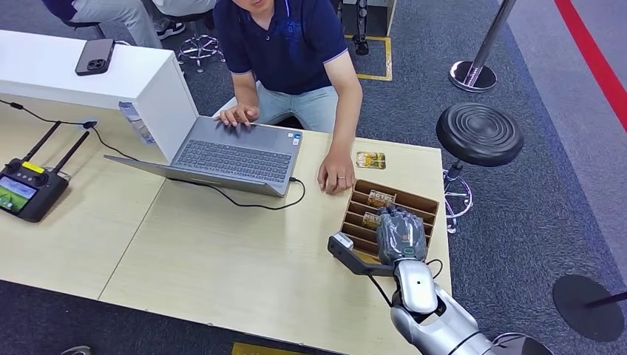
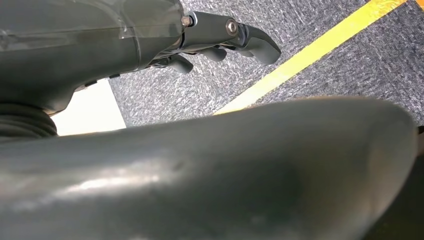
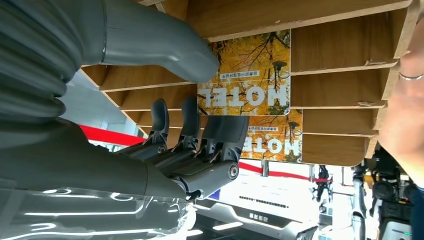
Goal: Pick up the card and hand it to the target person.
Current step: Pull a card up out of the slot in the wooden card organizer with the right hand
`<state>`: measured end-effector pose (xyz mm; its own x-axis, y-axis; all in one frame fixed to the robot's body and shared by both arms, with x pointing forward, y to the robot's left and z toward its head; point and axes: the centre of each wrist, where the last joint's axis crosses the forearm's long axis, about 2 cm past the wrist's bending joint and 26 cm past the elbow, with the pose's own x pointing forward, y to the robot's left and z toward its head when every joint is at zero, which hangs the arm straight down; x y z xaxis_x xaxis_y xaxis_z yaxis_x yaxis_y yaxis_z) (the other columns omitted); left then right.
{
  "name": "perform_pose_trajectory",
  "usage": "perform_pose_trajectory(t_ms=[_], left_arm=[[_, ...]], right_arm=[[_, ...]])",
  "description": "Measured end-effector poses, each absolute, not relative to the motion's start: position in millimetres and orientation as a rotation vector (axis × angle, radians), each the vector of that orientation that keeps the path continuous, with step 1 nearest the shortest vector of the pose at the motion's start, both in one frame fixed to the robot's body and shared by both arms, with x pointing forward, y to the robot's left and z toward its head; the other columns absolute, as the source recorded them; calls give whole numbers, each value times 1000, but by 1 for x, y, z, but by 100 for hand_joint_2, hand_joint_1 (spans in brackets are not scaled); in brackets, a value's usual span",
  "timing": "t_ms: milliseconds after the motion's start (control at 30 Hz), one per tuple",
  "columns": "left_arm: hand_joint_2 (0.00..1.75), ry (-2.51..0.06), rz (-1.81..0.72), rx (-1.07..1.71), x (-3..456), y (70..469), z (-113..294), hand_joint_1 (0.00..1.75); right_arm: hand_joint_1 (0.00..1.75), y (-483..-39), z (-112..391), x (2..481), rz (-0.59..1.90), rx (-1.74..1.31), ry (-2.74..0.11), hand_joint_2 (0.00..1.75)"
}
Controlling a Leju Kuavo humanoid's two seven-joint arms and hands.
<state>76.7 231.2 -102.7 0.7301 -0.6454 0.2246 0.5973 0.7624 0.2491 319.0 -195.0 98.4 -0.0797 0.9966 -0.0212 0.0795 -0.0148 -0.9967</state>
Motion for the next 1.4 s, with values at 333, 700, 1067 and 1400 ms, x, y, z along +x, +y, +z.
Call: perform_pose_trajectory(t_ms=[333, 700, 1067, 1400], left_arm=[[0, -303, -674, 166, 74, 232, -103, 0], [0, -311, -664, 160, 75, 230, -103, 0], [131, -373, -688, 186, 78, 227, -102, 0], [0, -395, -685, 226, 82, 228, -101, 0]], right_arm=[[107, -181, 113, 315, 1228, -1215, -1411, 175], [130, -170, 119, 313, 1224, -1186, -1471, 175], [167, -171, 121, 311, 1207, -1172, -1493, 175], [175, -171, 122, 309, 1174, -1170, -1515, 175]])
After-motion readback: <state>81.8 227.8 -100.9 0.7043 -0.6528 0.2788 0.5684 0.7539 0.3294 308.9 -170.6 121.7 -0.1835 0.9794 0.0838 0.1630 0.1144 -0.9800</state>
